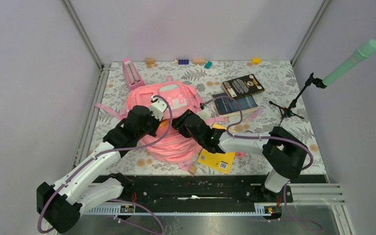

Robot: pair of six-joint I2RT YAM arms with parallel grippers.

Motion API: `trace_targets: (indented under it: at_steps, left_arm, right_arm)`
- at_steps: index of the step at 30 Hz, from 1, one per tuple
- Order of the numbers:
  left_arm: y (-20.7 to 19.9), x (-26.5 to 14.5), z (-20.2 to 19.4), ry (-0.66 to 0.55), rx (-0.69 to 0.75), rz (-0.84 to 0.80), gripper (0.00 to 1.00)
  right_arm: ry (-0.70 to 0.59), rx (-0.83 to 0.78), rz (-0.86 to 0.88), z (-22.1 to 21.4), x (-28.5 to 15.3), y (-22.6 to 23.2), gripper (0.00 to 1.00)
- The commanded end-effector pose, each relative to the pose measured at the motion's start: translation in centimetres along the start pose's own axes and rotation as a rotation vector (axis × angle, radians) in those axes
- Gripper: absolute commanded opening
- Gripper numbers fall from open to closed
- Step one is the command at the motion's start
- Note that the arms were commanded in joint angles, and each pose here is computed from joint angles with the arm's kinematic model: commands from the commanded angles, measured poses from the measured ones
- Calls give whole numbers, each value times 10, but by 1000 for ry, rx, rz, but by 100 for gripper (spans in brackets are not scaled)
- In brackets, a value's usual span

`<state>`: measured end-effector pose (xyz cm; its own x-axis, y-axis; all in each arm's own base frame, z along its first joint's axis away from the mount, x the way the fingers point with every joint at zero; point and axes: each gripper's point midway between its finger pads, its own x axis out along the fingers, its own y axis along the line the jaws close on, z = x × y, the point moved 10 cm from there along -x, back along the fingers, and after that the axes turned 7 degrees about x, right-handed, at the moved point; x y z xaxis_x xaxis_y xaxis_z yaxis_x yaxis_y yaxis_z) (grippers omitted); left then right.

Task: Pack the student bag
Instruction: Place the stationery in the student bag.

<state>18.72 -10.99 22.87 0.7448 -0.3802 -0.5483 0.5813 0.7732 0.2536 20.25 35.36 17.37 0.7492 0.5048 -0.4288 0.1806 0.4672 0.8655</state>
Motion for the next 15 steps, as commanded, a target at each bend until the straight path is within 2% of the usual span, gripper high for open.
trace_targets:
  at_steps: [1, 7, 12, 15]
  left_arm:
    - [6, -6, 25, -110, -29, 20, 0]
    - [7, -6, 25, -104, -30, 39, 0]
    - [8, -6, 24, -103, -28, 46, 0]
    - [8, -6, 24, -103, -27, 45, 0]
  right_arm:
    - [-83, -44, 102, 11, -17, 21, 50]
    - [-72, -194, 136, 20, -42, 23, 49]
    - [-72, -456, 45, 39, -74, -1, 52]
    - [-90, -554, -66, 61, -92, -22, 56]
